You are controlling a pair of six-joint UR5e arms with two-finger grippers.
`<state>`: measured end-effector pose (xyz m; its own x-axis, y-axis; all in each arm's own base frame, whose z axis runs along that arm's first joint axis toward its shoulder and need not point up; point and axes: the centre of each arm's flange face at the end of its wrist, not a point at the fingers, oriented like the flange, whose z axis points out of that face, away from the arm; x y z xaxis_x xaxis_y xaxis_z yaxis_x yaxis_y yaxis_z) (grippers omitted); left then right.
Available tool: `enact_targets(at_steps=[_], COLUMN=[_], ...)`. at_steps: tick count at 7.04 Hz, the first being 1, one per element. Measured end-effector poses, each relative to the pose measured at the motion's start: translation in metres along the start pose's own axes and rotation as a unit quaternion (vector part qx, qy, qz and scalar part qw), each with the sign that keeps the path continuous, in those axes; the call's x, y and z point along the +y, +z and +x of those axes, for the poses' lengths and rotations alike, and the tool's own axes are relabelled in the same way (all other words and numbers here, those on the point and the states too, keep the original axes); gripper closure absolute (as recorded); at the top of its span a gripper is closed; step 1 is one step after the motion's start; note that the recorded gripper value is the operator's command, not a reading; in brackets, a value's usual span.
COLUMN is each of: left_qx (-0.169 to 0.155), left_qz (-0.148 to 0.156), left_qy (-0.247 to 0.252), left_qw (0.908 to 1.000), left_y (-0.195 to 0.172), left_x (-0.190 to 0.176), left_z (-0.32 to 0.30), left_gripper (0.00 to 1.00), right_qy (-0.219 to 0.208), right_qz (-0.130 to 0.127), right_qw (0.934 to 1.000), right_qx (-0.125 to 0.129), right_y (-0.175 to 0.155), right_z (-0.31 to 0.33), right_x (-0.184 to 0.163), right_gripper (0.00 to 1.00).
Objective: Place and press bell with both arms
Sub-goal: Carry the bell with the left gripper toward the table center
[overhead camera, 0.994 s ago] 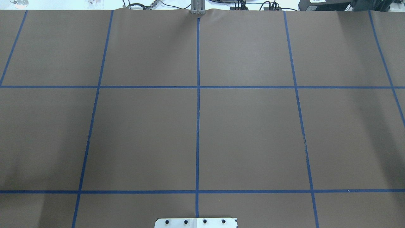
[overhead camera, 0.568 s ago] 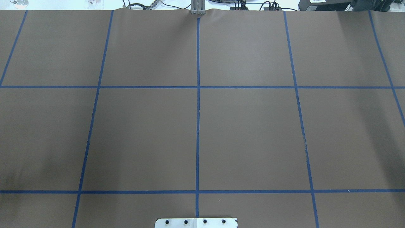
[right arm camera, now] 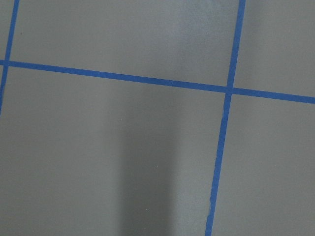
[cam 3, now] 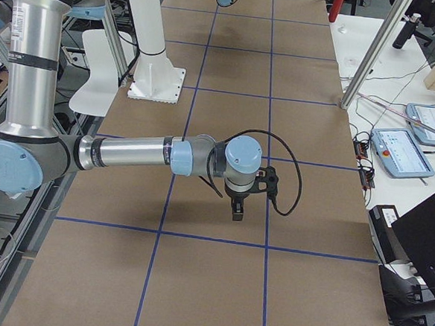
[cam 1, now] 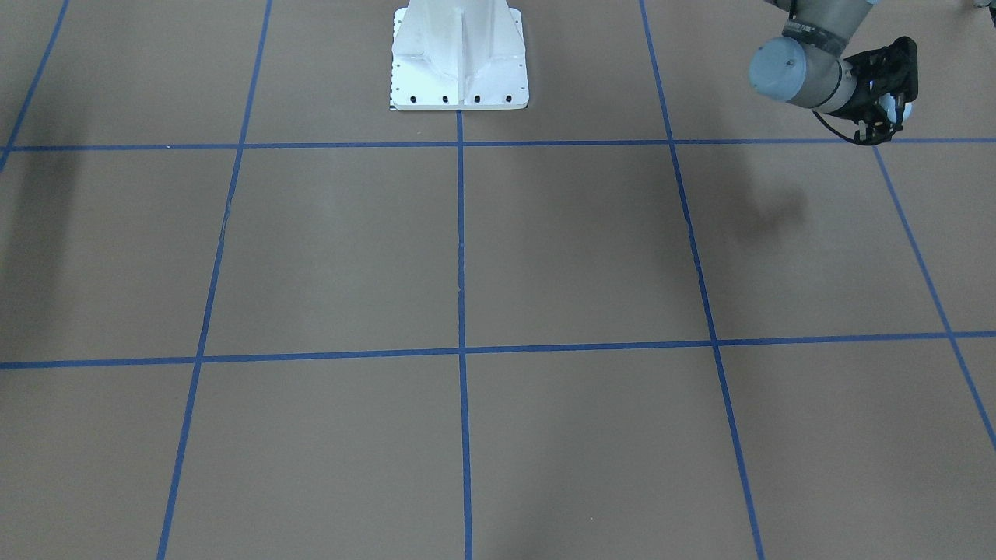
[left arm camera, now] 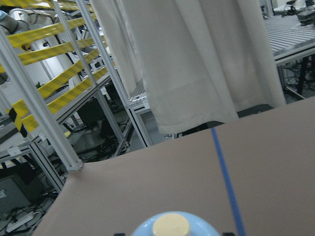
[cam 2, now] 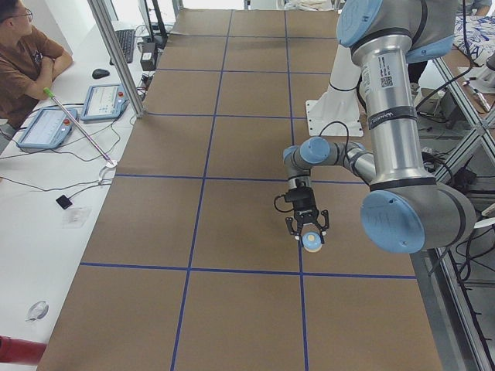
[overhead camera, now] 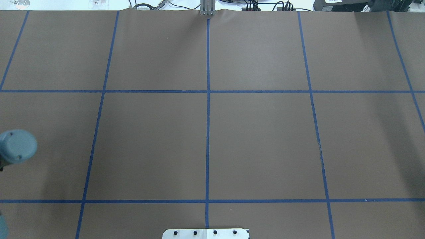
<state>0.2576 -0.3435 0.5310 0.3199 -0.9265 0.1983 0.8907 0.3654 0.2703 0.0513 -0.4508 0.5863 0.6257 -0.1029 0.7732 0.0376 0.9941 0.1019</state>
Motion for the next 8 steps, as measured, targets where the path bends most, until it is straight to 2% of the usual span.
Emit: enact_targets(at_steps=[1, 2, 3, 4, 5, 6, 8], left_qx=[0.037, 0.088, 0.153, 0.225, 0.287, 0.345, 0.466], left_qz=[0.007, 0.013, 0.013, 0.010, 0.012, 0.020, 0.027], left_qy=[0.029, 0.077, 0.113, 0.120, 0.122, 0.124, 0.114], left_qw=[0.9988, 0.9931, 0.9817, 0.9670, 0.9503, 0.9302, 0.8769], left_y=[-0.049, -0.102, -0.153, -0.200, -0.244, -0.284, -0.342], left_x=[-0.029, -0.053, -0.067, -0.071, -0.063, -0.039, 0.017], left_z=[0.056, 0.094, 0.117, 0.129, 0.133, 0.134, 0.134], left_gripper=[1.00, 1.00, 1.00, 1.00, 1.00, 1.00, 1.00], right_qy=[0.007, 0.011, 0.014, 0.019, 0.021, 0.022, 0.022], right_qz=[0.001, 0.000, -0.001, -0.002, -0.003, -0.003, -0.003], right_qw=[1.0000, 0.9999, 0.9999, 0.9998, 0.9998, 0.9998, 0.9997], right_qx=[0.000, 0.000, 0.000, 0.000, -0.001, -0.003, -0.006], right_y=[0.000, 0.000, 0.001, 0.002, 0.002, 0.003, 0.003], right_z=[0.000, 0.000, 0.001, 0.003, 0.003, 0.003, 0.002], right_x=[-0.001, -0.002, -0.003, -0.004, -0.003, -0.003, -0.005], right_gripper=[0.00, 0.00, 0.00, 0.00, 0.00, 0.00, 0.00])
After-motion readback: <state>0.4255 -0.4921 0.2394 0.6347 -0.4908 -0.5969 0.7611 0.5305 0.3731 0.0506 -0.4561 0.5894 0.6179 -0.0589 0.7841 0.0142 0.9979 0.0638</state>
